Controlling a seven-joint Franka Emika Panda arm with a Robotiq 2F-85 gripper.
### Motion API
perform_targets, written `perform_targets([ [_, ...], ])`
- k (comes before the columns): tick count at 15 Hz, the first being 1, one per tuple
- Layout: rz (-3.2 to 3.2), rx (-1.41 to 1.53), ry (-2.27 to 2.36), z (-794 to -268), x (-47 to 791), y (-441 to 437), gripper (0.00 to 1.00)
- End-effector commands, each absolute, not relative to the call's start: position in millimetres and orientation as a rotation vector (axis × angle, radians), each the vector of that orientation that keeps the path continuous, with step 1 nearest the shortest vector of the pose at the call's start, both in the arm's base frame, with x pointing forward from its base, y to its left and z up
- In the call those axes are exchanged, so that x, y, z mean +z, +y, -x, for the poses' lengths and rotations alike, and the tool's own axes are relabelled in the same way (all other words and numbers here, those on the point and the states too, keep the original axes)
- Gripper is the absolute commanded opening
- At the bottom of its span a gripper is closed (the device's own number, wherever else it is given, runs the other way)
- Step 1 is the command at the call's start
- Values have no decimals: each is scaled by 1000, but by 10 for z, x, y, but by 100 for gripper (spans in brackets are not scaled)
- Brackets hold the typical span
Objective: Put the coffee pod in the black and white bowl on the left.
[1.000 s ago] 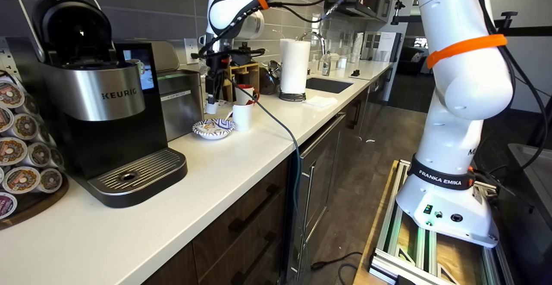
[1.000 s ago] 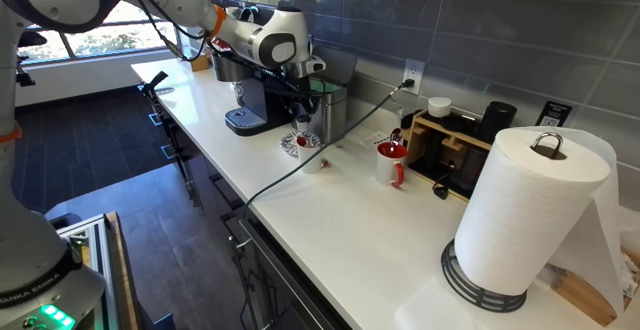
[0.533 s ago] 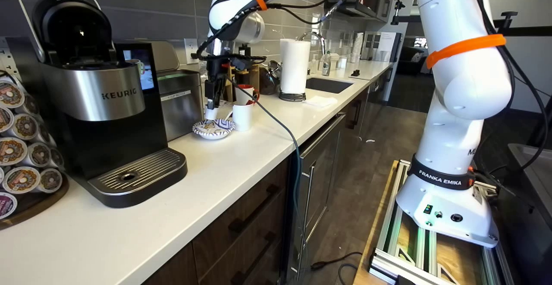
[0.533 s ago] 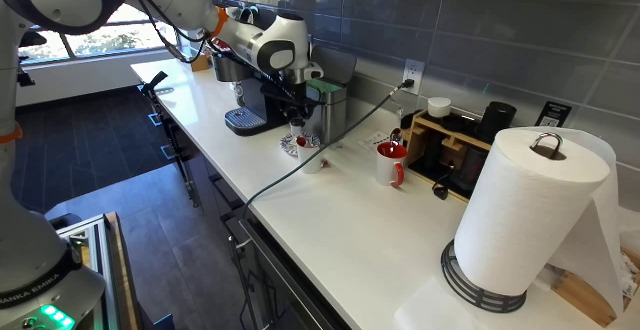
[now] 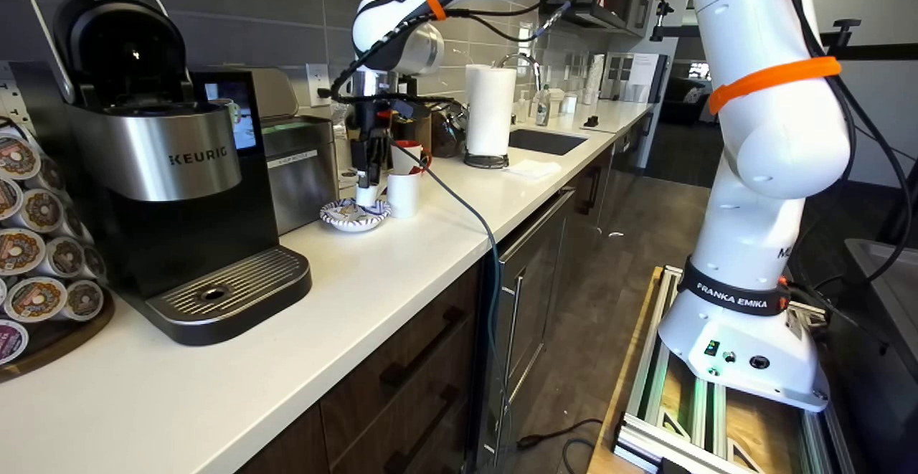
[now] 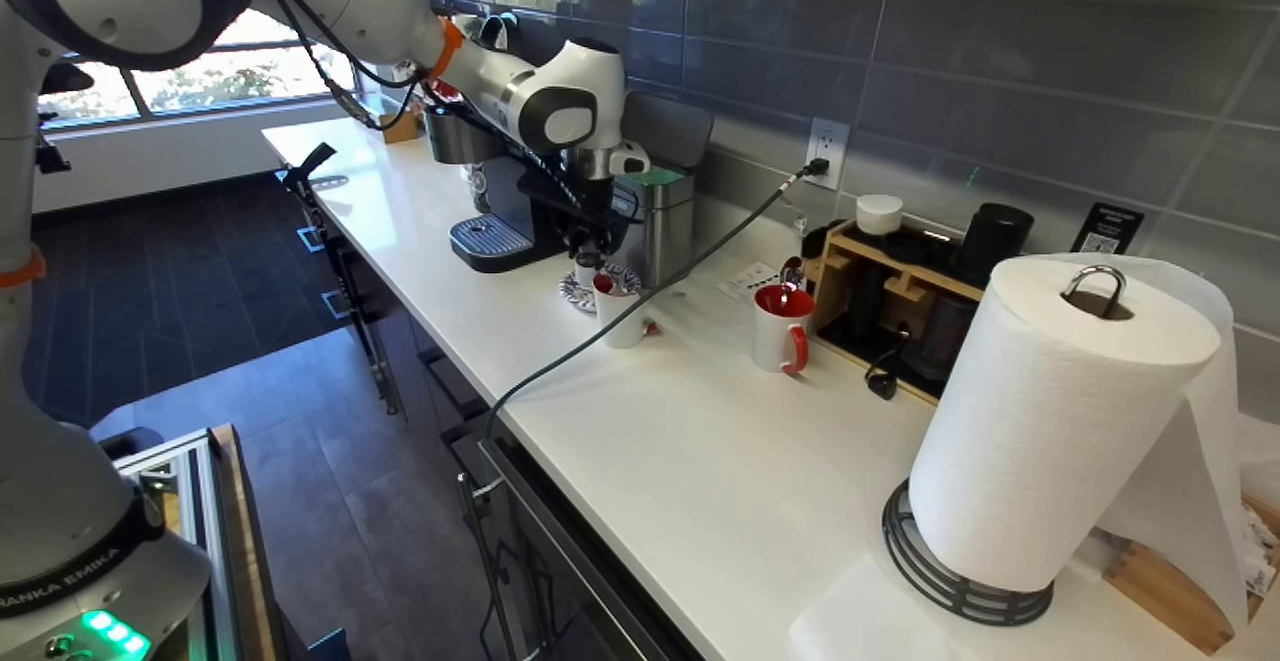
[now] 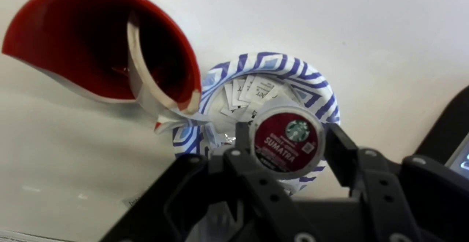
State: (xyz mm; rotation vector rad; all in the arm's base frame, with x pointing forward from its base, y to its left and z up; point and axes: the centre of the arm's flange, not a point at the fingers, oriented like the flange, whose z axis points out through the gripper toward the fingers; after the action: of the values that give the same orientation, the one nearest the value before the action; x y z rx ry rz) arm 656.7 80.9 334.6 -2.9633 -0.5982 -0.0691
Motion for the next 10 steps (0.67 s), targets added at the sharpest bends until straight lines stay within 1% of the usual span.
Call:
perform_targets([
  [1,2970,-18,-563,-6586,3317,779,78],
  [2,2974,-11,-559,-6582,3322,776,78],
  [5,2990,-28,-570,-6585,3342,790,99],
  [6,2995,-47,-587,-6581,3363,803,100],
  [10,3017,-104,-565,-6449,3480,903,100],
])
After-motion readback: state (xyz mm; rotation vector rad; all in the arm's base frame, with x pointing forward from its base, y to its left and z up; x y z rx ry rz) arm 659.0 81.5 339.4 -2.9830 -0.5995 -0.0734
